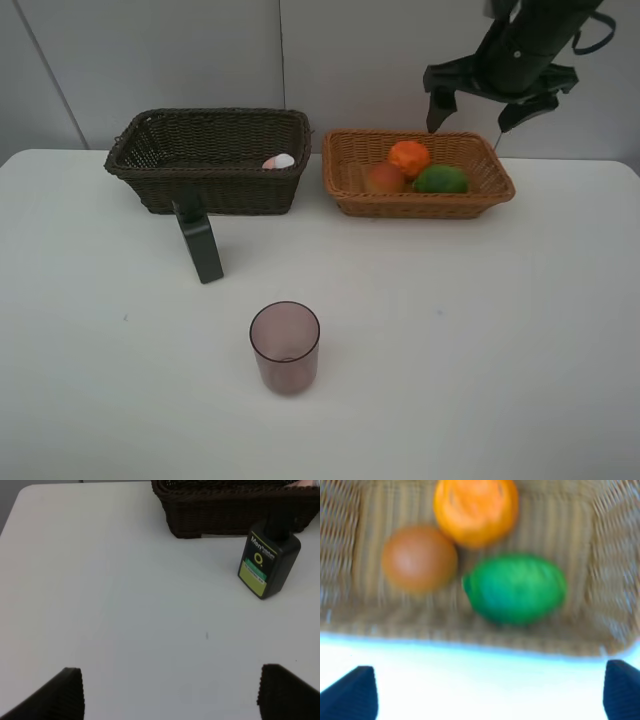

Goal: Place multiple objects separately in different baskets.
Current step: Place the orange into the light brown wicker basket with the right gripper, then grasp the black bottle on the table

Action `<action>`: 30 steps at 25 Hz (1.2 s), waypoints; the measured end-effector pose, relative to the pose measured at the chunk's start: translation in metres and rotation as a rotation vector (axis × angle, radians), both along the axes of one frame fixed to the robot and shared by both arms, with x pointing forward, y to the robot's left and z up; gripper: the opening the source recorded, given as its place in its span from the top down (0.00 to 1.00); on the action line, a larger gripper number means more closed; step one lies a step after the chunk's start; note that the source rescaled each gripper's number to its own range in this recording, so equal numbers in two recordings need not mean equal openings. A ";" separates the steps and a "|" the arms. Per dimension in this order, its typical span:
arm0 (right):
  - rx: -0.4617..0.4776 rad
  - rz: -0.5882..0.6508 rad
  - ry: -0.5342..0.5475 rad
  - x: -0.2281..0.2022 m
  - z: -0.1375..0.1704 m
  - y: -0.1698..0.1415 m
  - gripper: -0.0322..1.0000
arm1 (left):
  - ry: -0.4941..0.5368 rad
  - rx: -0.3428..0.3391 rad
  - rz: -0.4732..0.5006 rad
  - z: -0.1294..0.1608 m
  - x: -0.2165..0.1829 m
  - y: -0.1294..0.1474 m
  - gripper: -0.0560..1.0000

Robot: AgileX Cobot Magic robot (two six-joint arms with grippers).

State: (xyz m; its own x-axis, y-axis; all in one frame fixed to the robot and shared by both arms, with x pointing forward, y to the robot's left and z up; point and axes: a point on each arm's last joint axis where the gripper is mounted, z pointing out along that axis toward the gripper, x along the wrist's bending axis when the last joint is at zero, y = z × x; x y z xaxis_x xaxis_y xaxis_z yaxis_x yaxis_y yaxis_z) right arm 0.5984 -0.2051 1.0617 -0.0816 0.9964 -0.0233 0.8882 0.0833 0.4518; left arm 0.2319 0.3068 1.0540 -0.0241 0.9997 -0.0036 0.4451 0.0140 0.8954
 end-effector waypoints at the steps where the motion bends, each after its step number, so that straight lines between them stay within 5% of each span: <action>1: 0.004 0.001 -0.010 -0.020 0.009 -0.006 0.04 | 0.000 0.000 0.000 0.000 0.000 0.000 0.09; 9: 0.058 -0.011 -0.219 -0.174 0.066 -0.053 0.04 | 0.000 0.000 0.000 0.000 0.000 0.000 0.09; 17: 0.100 -0.018 -0.394 -0.301 0.066 -0.088 0.04 | 0.000 0.000 0.000 0.000 0.000 0.000 0.09; 24: 0.124 0.126 -0.530 -0.358 0.033 -0.094 0.04 | 0.000 0.000 0.000 0.000 0.000 0.000 0.09; 30: 0.131 0.145 -0.515 -0.363 0.009 -0.093 0.04 | 0.000 0.000 0.000 0.000 0.000 0.000 0.09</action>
State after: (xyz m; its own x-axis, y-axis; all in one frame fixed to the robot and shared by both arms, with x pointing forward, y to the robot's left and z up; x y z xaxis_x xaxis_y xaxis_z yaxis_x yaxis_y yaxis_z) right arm 0.2349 -0.2981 1.0708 -0.2289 0.9731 0.0273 0.5332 0.1019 0.8398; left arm 0.2319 0.3068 1.0540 -0.0241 0.9997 -0.0036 0.4451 0.0140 0.8954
